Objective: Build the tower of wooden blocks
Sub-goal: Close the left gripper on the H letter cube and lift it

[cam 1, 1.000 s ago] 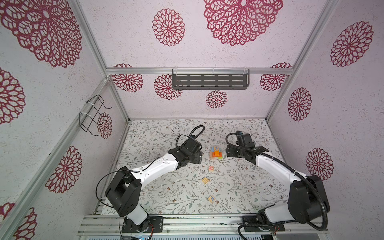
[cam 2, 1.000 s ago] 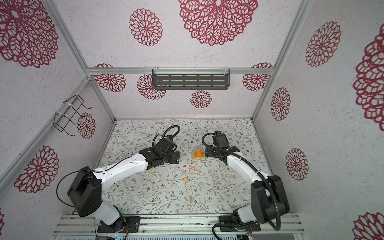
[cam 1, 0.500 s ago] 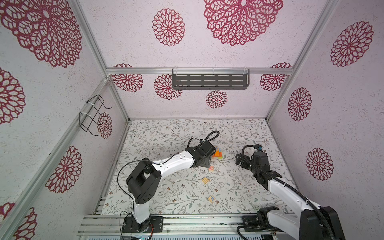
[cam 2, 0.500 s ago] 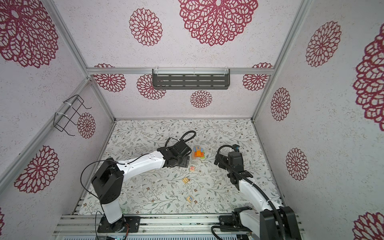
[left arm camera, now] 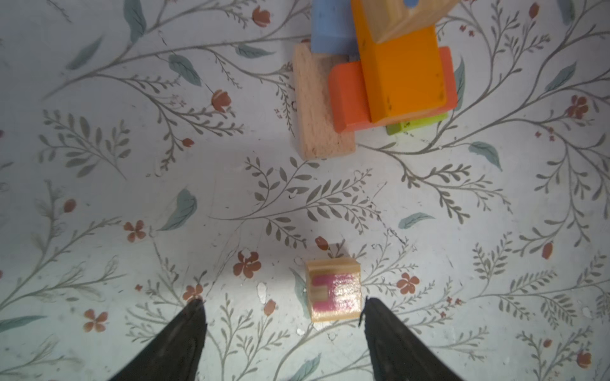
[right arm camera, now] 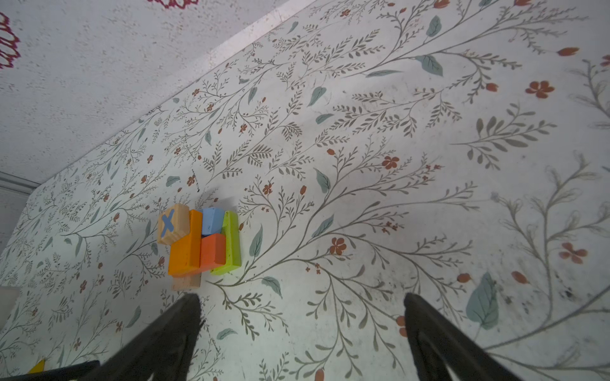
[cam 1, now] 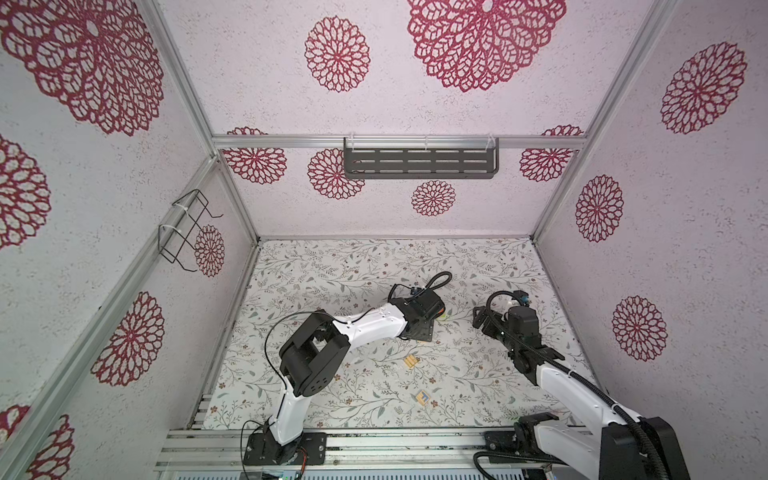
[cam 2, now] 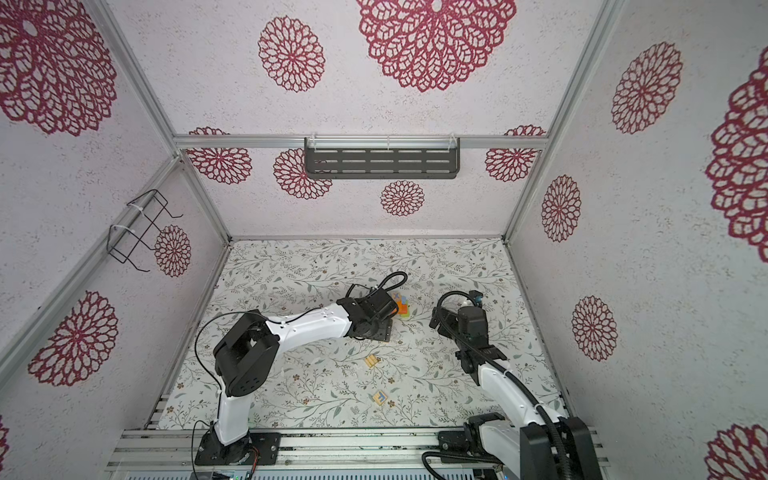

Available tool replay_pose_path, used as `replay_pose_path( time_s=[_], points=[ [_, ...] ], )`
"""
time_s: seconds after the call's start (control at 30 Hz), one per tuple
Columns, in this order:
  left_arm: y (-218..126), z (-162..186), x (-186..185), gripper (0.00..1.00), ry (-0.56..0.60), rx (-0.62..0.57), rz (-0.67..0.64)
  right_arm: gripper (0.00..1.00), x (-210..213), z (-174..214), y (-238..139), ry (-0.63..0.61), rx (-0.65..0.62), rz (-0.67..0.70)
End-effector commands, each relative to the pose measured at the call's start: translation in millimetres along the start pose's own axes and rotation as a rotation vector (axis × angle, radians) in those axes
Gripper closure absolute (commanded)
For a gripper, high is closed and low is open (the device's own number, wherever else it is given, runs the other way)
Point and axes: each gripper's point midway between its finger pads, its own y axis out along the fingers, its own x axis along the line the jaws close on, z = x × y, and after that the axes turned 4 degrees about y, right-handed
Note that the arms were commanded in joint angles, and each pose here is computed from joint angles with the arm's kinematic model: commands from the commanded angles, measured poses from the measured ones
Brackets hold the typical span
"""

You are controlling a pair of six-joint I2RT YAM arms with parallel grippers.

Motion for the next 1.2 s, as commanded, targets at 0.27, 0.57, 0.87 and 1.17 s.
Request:
replay_pose_path(
  time_s=[0.27,0.57,0.87,1.17],
  points=[
    [11.0,-2.3,-20.9,0.27,-0.035,0.003,0.058,0.01,2.9,-10.4,2.3,0.017,-0.028,-0.008],
    [17.1,0.8,-26.9,0.31,-0.038,0.018,0.067,0.01,2.8,-8.8,3.8,0.016,-0.02,-0.008],
    [20.0,5.2,-28.3,0.39,-0.034,0.033,0.05,0.01,2.9,-10.6,0.9,0.013,-0.026,-0.008],
    [18.7,7.1,-31.9,0.52,-0.028,0.038,0.049,0.01,4.0,-12.3,-1.8,0.012,-0.032,-0.012]
  ],
)
